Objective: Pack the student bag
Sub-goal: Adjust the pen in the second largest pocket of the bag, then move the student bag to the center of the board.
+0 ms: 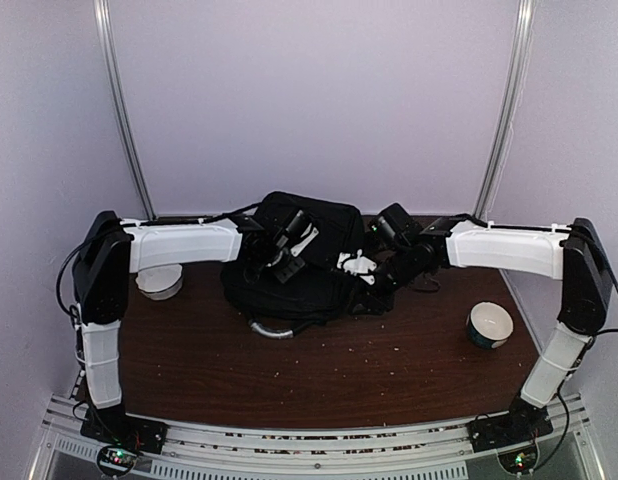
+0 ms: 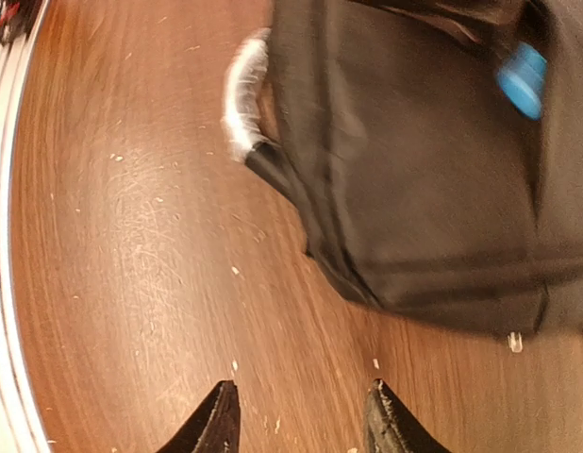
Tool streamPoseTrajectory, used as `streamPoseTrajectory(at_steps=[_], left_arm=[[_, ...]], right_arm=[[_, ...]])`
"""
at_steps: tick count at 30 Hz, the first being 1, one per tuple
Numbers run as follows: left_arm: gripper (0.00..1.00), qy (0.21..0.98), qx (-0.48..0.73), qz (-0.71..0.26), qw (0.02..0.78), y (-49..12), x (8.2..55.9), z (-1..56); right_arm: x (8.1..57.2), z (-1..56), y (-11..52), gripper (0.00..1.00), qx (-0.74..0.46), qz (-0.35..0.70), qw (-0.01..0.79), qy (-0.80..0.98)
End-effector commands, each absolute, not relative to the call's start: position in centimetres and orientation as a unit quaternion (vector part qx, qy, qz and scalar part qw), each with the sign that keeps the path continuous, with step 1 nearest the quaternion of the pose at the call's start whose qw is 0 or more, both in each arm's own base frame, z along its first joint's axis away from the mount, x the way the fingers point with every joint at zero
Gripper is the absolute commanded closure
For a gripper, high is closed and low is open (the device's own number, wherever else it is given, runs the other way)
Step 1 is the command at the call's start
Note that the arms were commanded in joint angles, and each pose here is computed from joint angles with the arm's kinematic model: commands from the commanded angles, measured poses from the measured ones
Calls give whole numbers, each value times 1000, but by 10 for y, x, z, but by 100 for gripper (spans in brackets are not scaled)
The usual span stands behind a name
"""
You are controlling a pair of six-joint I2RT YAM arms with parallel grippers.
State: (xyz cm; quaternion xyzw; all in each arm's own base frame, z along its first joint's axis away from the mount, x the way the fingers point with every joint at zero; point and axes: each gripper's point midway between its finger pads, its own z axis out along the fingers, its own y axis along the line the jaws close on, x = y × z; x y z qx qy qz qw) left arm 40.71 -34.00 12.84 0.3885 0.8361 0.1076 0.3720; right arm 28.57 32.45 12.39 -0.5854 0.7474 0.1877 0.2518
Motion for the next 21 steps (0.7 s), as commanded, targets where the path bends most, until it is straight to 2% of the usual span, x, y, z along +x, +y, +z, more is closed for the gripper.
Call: streamPoseTrajectory(at_steps=[1, 10, 17, 18, 21], left_arm=[[39, 830, 385, 56, 400, -334, 397, 161], [38, 846, 339, -53, 409, -306, 386, 178], [38, 836, 362, -76, 405, -315, 395, 172], [38, 833, 369, -78, 404, -318, 396, 169], [38, 820, 401, -82, 400, -328, 399, 162]], right_arm=[[302, 128, 347, 53, -650, 111, 307, 686], [317, 109, 398, 48, -698, 47, 336, 631], [323, 91, 418, 47, -720, -12, 351, 598], [325, 87, 417, 53, -721, -29, 352, 597], [328, 84, 414, 86, -714, -64, 366, 593]])
